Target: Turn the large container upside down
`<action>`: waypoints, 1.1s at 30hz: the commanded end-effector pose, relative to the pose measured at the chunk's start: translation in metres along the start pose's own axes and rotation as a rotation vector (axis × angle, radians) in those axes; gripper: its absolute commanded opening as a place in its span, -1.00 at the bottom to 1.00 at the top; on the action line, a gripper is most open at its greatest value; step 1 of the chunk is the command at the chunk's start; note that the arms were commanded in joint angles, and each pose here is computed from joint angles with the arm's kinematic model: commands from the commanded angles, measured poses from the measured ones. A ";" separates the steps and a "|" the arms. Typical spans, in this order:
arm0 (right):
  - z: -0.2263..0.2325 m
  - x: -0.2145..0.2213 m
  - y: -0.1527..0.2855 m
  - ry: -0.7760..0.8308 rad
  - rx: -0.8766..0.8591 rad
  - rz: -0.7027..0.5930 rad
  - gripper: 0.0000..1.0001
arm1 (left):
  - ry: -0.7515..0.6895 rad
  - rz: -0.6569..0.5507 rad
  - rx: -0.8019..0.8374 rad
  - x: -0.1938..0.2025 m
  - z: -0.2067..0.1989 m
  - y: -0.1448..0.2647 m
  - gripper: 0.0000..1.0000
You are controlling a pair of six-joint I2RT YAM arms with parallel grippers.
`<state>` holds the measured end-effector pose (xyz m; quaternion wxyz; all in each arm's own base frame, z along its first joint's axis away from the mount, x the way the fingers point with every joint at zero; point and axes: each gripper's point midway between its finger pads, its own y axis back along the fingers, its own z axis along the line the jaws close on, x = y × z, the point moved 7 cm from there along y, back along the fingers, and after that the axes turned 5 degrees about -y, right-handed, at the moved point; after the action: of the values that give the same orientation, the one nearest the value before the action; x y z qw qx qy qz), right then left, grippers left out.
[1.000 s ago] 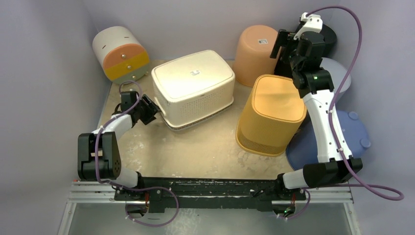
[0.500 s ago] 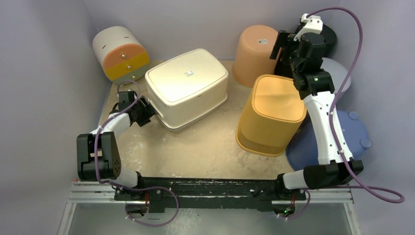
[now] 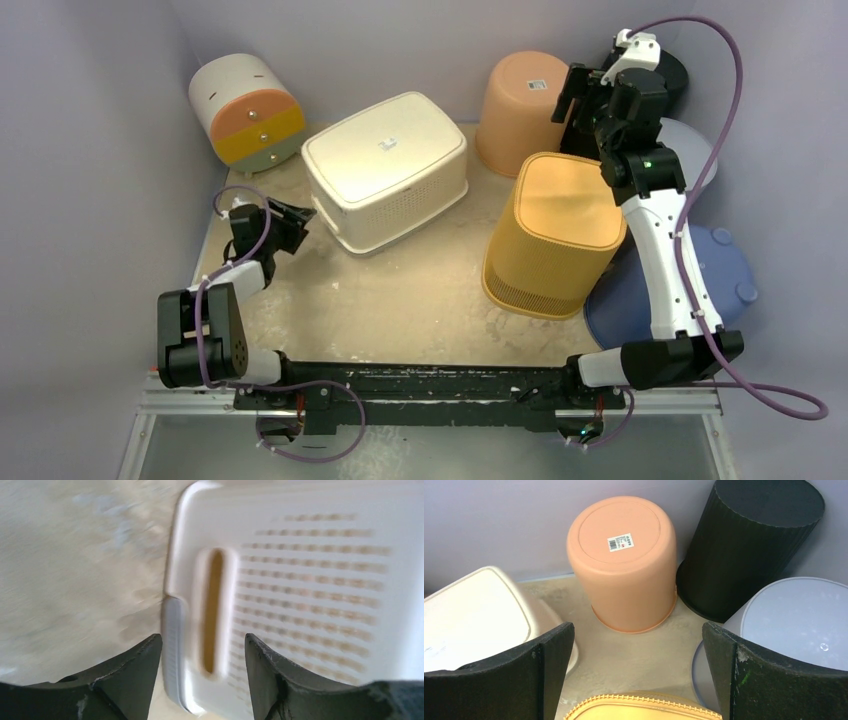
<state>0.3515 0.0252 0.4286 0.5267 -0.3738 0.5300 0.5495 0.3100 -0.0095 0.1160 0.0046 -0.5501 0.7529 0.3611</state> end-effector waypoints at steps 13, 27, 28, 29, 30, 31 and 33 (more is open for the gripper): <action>-0.003 -0.010 0.006 0.002 0.013 -0.036 1.00 | 0.024 -0.131 0.395 -0.050 -0.088 0.018 0.20; 0.100 0.027 0.002 0.101 -0.279 0.119 1.00 | -0.214 -0.255 0.313 -0.113 -0.177 0.072 0.26; 0.110 0.030 0.003 0.107 -0.309 0.129 1.00 | -0.230 -0.263 0.316 -0.116 -0.188 0.075 0.26; 0.118 0.032 0.005 0.112 -0.336 0.138 1.00 | -0.248 -0.273 0.280 -0.116 -0.194 0.076 0.27; 0.126 0.034 0.007 0.118 -0.363 0.146 1.00 | -0.283 -0.272 0.235 -0.115 -0.199 0.076 0.27; 0.134 0.034 0.009 0.125 -0.394 0.152 1.00 | -0.321 -0.268 0.190 -0.111 -0.205 0.077 0.27; 0.153 0.040 0.014 0.146 -0.470 0.177 1.00 | -0.394 -0.270 0.098 -0.104 -0.215 0.080 0.27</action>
<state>0.3661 0.1599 0.3876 0.3575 -0.4319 0.5049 0.6563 0.3722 -0.0155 0.3350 0.2021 -0.5788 0.7153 0.3354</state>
